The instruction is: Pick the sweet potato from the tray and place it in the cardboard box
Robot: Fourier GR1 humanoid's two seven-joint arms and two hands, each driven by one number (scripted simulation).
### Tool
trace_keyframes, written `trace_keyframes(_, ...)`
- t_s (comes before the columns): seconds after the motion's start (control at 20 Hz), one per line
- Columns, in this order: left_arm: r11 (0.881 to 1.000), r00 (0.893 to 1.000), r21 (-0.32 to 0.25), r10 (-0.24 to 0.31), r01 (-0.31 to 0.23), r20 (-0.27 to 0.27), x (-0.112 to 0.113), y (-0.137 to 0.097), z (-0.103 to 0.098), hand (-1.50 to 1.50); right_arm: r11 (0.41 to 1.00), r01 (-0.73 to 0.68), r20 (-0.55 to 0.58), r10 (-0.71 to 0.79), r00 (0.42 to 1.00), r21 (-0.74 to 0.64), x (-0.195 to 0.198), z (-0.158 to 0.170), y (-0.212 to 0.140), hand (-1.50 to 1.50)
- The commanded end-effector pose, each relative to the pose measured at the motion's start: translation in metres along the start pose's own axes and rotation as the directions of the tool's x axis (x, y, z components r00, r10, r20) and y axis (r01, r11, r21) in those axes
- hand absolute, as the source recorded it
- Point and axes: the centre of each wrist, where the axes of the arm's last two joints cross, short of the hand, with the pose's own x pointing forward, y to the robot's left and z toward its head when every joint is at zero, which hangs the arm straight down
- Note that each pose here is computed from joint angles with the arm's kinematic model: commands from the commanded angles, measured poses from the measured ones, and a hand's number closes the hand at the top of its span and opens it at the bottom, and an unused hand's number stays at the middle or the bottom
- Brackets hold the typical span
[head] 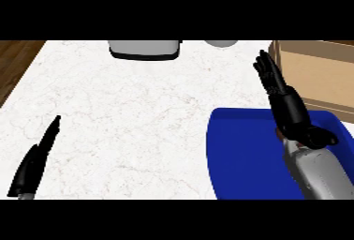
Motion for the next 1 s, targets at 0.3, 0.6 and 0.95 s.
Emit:
trace_keyframes(0.3, 0.972, 0.971, -0.176, 0.186, -0.158, 0.154, 0.055, -0.043, -0.016, 0.00, 0.895, 0.219, 0.036, -0.223, 0.974, -0.389, -0.013, 0.027, -0.039, -1.50)
trace_keyframes(0.6, 0.923, 0.932, -0.328, 0.284, -0.201, 0.226, 0.108, -0.076, -0.028, 0.00, 0.611, -0.706, -0.143, 0.783, 0.605, 0.358, -0.045, 0.124, -0.119, -1.50)
trace_keyframes(0.95, 0.912, 0.931, -0.360, 0.289, -0.196, 0.225, 0.129, -0.070, -0.028, 0.00, 0.469, -0.818, -0.051, 0.875, 0.481, 0.333, 0.030, 0.133, -0.142, -1.50)
